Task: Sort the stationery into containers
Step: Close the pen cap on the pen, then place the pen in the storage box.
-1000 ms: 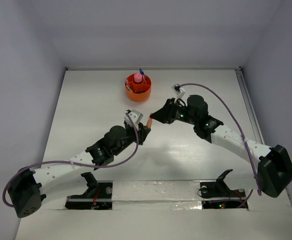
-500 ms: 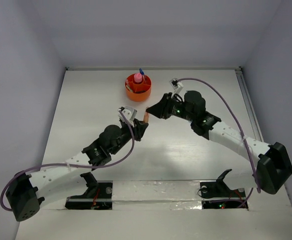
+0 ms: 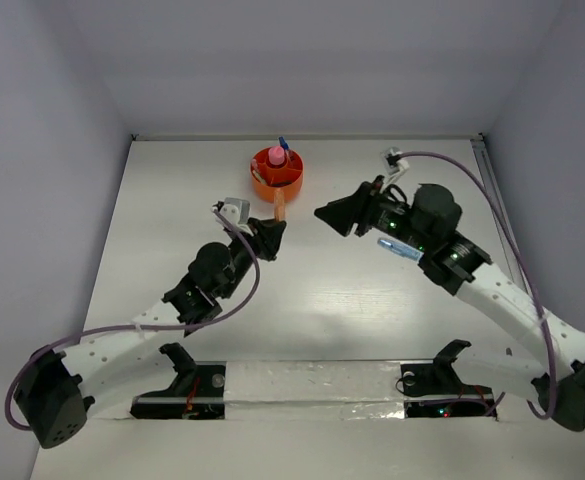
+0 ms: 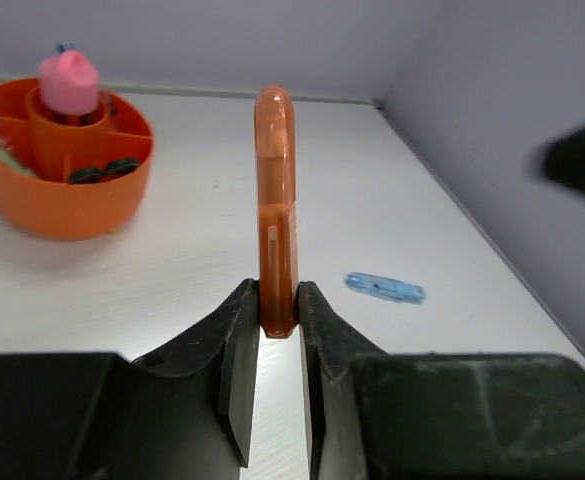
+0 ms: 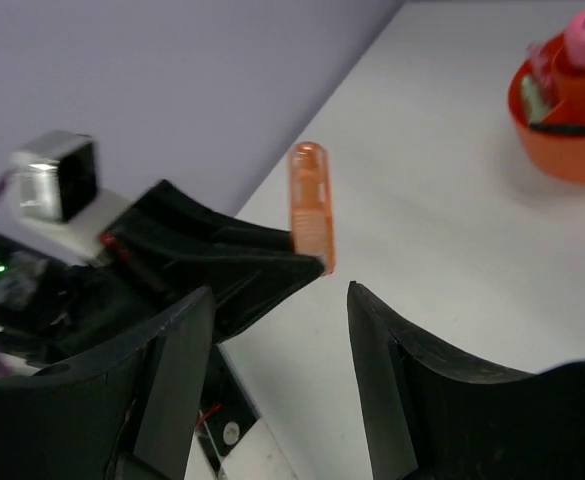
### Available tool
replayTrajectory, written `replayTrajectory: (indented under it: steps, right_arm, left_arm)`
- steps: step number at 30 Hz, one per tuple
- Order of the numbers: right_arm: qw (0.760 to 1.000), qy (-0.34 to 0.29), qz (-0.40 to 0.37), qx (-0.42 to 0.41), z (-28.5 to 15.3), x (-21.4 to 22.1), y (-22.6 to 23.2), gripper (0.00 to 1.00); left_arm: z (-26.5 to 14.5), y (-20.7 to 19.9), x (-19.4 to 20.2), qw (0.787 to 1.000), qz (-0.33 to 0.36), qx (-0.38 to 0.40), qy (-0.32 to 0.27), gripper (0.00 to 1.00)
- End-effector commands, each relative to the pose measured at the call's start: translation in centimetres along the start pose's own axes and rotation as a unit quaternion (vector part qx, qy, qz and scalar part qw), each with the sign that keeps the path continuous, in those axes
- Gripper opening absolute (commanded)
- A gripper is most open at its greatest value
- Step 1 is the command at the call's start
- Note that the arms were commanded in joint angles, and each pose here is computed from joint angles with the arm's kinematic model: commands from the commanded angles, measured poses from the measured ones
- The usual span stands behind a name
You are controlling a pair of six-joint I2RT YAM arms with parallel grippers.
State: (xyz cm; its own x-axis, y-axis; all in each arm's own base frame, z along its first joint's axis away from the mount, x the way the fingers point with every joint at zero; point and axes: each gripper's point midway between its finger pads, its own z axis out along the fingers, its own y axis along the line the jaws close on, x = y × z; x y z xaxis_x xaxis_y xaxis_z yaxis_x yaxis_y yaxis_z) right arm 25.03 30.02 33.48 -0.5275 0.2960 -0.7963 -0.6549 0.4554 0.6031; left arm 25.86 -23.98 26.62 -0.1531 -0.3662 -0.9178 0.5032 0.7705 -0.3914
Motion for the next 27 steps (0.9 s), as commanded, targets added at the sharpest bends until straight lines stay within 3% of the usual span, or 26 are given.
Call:
replayTrajectory:
  steps: [1,13,19,27]
  right_arm:
    - [0.998,-0.044,-0.034,0.024,-2.5,-2.2,-0.3,0.62]
    - [0.995,0.006,-0.038,0.089,-4.9,3.3,-5.5,0.61]
    - [0.996,0.028,-0.035,0.08,-5.1,4.9,-5.7,0.6]
    - [0.995,0.038,-0.045,0.082,-5.9,5.4,-5.9,0.6]
  left_arm:
    - [1.9,1.5,-3.0,0.998,-0.037,-0.027,-0.042,0.0]
    - [10.0,11.6,-5.6,0.985,-0.037,-0.164,-0.046,0.0]
    - [14.0,15.0,-3.4,0.979,-0.029,-0.199,-0.028,0.0]
    - [16.0,17.0,-0.8,0.975,-0.018,-0.218,-0.022,0.0]
